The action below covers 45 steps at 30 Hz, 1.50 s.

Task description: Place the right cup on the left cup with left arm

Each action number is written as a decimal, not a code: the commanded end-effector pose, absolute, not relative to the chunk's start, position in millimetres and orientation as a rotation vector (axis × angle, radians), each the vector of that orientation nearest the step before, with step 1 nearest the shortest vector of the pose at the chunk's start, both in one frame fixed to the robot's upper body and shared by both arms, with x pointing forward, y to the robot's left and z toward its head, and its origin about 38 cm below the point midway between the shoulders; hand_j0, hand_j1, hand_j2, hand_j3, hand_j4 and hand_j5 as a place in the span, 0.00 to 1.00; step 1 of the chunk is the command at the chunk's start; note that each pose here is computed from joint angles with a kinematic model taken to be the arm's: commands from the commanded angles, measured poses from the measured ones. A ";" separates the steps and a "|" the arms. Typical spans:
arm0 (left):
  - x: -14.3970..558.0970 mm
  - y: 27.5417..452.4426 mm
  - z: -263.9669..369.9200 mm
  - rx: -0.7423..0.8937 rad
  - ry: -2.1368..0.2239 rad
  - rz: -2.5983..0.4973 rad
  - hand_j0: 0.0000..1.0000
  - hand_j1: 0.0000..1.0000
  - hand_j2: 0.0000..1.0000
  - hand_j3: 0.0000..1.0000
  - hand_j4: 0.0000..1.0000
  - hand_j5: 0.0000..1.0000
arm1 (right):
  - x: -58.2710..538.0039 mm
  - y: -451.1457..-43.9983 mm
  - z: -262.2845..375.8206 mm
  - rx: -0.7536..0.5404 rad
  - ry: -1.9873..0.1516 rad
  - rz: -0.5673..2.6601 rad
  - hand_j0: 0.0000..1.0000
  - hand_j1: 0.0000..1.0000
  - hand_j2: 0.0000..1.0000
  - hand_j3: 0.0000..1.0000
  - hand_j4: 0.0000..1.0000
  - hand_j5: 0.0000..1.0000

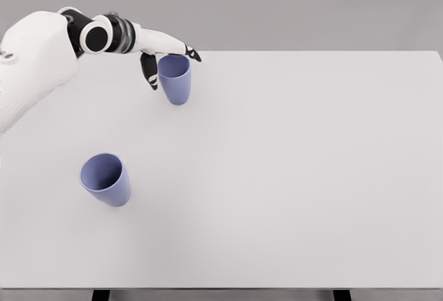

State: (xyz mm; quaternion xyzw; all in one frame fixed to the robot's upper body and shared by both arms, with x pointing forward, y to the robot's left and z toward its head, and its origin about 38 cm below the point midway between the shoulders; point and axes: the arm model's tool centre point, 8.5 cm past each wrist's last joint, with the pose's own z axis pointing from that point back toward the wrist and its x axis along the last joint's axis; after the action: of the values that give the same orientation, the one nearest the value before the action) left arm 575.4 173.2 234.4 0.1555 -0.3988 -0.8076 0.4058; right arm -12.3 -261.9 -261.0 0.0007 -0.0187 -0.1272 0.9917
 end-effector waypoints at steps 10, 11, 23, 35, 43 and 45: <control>577.0 170.4 232.2 0.389 -1.002 -2.037 0.85 0.85 0.85 0.85 0.85 0.85 | -12.4 -261.9 -261.0 0.002 -0.037 -0.255 1.00 1.00 1.00 1.00 1.00 1.00; 577.0 170.4 232.5 0.389 -1.004 -2.036 0.85 0.85 0.85 0.85 0.85 0.85 | -12.4 -261.9 -261.0 0.002 -0.037 -0.255 1.00 1.00 1.00 1.00 1.00 1.00; 576.4 168.1 235.1 0.388 -1.014 -2.044 0.71 0.71 0.71 0.71 0.71 0.71 | -12.4 -261.9 -261.0 0.002 -0.037 -0.255 1.00 1.00 1.00 1.00 1.00 1.00; 564.9 169.3 256.1 0.395 -1.076 -2.093 0.70 0.70 0.70 0.70 0.70 0.70 | -12.4 -261.9 -261.0 0.002 -0.037 -0.255 1.00 1.00 1.00 1.00 1.00 1.00; 550.0 188.4 272.9 0.405 -1.117 -2.117 0.69 0.69 0.69 0.69 0.69 0.69 | -12.4 -261.9 -261.0 0.002 -0.037 -0.255 1.00 1.00 1.00 1.00 1.00 1.00; 545.8 192.6 275.8 0.405 -1.124 -2.123 0.69 0.69 0.69 0.69 0.69 0.69 | -12.2 -261.9 -261.0 0.002 -0.038 -0.255 1.00 1.00 1.00 1.00 1.00 1.00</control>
State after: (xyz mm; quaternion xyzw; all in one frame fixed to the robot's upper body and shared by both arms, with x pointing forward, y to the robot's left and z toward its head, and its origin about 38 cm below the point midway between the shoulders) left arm 550.3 187.1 271.5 0.1561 -0.4294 -0.8183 0.3487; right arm -12.3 -261.9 -261.0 0.0007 -0.0187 -0.1272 0.9917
